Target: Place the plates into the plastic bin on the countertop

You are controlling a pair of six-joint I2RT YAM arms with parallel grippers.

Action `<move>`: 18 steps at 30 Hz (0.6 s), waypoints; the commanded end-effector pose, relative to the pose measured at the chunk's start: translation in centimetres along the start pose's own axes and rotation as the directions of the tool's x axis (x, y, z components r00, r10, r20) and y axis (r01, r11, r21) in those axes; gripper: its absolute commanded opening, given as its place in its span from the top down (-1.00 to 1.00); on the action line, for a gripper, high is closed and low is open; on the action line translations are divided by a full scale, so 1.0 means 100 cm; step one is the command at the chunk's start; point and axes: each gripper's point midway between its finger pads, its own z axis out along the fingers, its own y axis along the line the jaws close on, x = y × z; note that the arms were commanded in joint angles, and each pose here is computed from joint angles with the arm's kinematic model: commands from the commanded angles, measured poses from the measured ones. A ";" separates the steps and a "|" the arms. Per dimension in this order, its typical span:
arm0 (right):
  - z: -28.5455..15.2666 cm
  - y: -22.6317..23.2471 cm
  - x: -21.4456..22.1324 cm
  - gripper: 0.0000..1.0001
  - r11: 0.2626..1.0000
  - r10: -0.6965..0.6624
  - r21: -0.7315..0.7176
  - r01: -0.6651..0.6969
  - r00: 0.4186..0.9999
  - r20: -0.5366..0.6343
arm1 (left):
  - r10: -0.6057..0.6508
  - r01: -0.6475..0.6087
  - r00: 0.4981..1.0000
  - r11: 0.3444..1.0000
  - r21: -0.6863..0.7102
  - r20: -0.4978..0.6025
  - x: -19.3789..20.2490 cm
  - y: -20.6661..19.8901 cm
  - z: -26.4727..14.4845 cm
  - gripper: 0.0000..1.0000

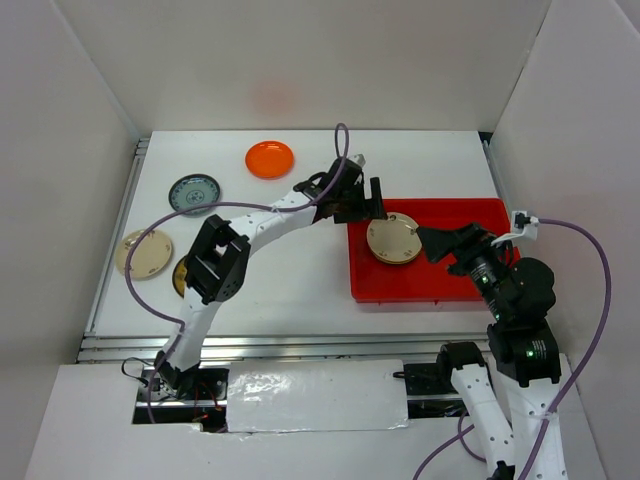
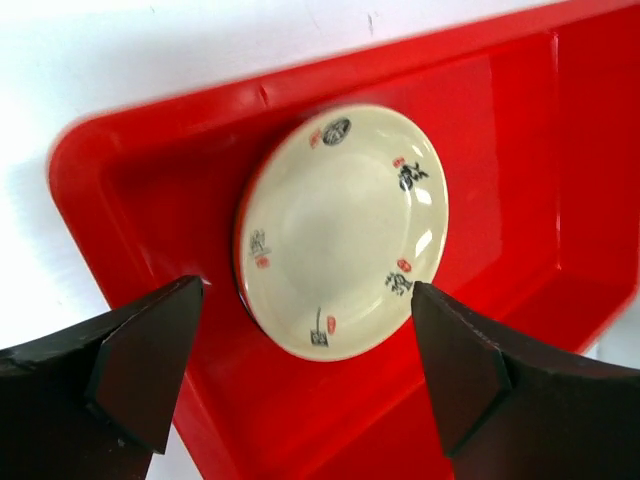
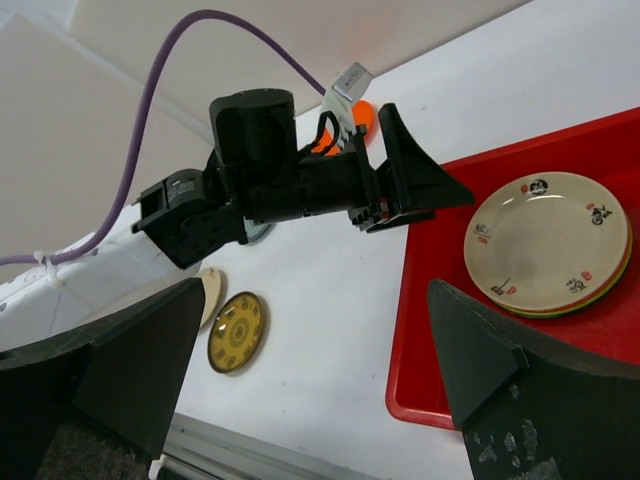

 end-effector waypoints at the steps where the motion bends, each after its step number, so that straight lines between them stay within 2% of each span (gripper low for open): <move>1: -0.001 0.009 -0.007 -1.00 0.999 -0.027 -0.035 0.028 1.000 0.014 | 0.056 -0.063 0.995 0.995 0.073 0.083 -0.028 -0.038 -0.048 -0.99; 3: 0.003 0.008 -0.003 -1.00 0.998 -0.032 -0.045 0.032 0.999 -0.001 | 0.062 -0.065 0.987 0.998 0.017 0.147 -0.039 -0.033 -0.081 -0.99; 5: 0.007 0.019 0.007 -1.00 0.990 -0.046 -0.136 0.039 0.998 -0.047 | 0.025 -0.006 0.976 0.996 -0.090 0.216 -0.047 -0.009 -0.111 -0.99; 6: 0.015 0.019 0.028 -1.00 0.984 -0.031 -0.180 0.005 0.989 -0.143 | -0.022 0.076 0.954 0.982 -0.170 0.300 -0.053 0.015 -0.144 -0.99; 7: 0.021 0.025 0.032 -1.00 0.974 -0.014 -0.226 -0.024 0.986 -0.167 | -0.052 0.139 0.935 0.965 -0.225 0.351 -0.061 0.041 -0.161 -0.98; 8: 0.026 0.027 0.041 -1.00 0.965 -0.005 -0.257 -0.048 0.979 -0.203 | -0.071 0.184 0.940 0.929 -0.320 0.334 -0.040 0.079 -0.173 -0.99; 9: 0.036 0.017 0.058 -1.00 0.965 0.028 -0.243 -0.094 0.965 -0.259 | -0.087 0.244 0.905 0.908 -0.339 0.417 -0.051 0.091 -0.211 -0.99; 10: 0.041 0.030 0.058 -1.00 0.947 0.046 -0.297 -0.121 0.967 -0.249 | -0.123 0.318 0.879 0.870 -0.376 0.461 -0.053 0.120 -0.231 -0.99; 11: 0.053 0.024 0.076 -1.00 0.946 0.069 -0.286 -0.154 0.955 -0.288 | -0.134 0.354 0.875 0.832 -0.426 0.466 -0.036 0.145 -0.258 -0.99; 12: 0.059 0.034 0.082 -1.00 0.934 0.071 -0.316 -0.169 0.952 -0.298 | -0.143 0.393 0.860 0.796 -0.459 0.489 -0.032 0.165 -0.275 -0.98; 13: 0.075 0.055 0.103 -1.00 0.923 0.056 -0.337 -0.184 0.932 -0.358 | -0.148 0.432 0.849 0.747 -0.505 0.508 -0.024 0.197 -0.304 -0.99; 15: 0.094 0.075 0.131 -1.00 0.931 0.009 -0.328 -0.160 0.909 -0.416 | -0.165 0.451 0.855 0.705 -0.548 0.491 -0.012 0.225 -0.329 -0.99; 16: 0.099 0.094 0.153 -1.00 0.927 -0.019 -0.343 -0.155 0.891 -0.453 | -0.186 0.506 0.830 0.648 -0.569 0.525 -0.012 0.252 -0.350 -0.99; 18: 0.128 0.110 0.182 -1.00 0.922 0.005 -0.334 -0.198 0.865 -0.501 | -0.190 0.538 0.815 0.600 -0.592 0.548 0.000 0.277 -0.384 -0.99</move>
